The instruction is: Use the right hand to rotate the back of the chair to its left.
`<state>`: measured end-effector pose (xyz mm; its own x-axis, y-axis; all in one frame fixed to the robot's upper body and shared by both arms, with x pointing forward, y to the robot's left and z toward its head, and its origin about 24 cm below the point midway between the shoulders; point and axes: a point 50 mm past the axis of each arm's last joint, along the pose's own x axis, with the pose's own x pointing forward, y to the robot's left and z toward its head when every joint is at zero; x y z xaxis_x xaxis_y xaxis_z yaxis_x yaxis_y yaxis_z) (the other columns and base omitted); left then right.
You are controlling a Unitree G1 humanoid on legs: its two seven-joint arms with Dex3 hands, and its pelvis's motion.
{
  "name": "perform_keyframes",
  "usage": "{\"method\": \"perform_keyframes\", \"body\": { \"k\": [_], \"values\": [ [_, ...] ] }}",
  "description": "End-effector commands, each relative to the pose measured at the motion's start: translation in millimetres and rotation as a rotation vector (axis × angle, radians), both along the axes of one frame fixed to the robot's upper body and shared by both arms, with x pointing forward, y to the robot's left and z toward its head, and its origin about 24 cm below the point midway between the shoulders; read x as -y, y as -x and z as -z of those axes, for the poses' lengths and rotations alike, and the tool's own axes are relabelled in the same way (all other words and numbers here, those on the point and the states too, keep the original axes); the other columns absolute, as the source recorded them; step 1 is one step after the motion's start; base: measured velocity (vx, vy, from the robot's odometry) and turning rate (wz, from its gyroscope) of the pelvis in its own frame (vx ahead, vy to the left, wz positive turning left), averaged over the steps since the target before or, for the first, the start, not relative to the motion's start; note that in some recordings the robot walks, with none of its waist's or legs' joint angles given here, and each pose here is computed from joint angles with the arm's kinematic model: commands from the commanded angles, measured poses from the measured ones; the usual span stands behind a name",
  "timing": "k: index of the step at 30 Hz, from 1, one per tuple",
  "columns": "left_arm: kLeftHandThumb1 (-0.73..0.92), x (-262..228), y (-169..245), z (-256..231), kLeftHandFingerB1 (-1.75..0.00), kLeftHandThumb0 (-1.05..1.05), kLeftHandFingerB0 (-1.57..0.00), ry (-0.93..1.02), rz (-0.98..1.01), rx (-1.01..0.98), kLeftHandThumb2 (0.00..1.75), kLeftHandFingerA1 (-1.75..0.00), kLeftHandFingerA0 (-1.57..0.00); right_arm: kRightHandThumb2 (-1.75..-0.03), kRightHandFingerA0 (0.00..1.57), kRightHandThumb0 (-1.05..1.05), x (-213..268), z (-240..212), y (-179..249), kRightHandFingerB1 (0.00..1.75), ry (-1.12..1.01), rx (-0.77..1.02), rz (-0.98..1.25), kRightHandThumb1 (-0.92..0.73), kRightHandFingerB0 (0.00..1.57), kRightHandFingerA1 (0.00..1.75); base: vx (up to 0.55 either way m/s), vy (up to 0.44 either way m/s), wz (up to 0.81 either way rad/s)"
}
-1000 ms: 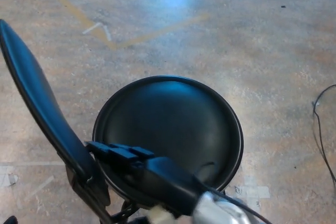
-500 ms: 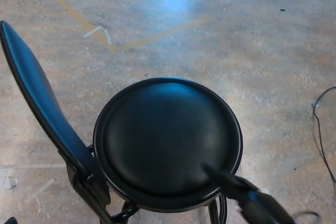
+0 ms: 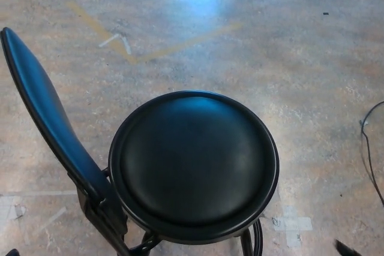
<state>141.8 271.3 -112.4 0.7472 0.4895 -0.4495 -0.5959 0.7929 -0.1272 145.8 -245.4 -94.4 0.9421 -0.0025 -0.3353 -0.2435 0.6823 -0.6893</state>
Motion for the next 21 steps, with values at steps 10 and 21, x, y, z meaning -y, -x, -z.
{"method": "perform_keyframes", "body": {
  "k": [10,21],
  "values": [
    [0.64,7,11,6,-0.34,-0.68,-0.35,0.021,0.004,-0.018,0.62,-0.45,-0.36,-1.09,0.1,-0.93,20,4,13,0.11,-0.035,0.077,0.249,-0.69,0.09,0.14,0.0,0.0,0.0],
    [0.56,9,10,7,-0.45,-0.76,-0.28,0.022,0.012,-0.023,0.9,-0.54,-0.34,-1.09,0.1,-0.93,19,1,4,0.12,-0.054,0.105,0.251,-0.69,0.09,0.16,0.0,0.0,0.0]
  ]
}}
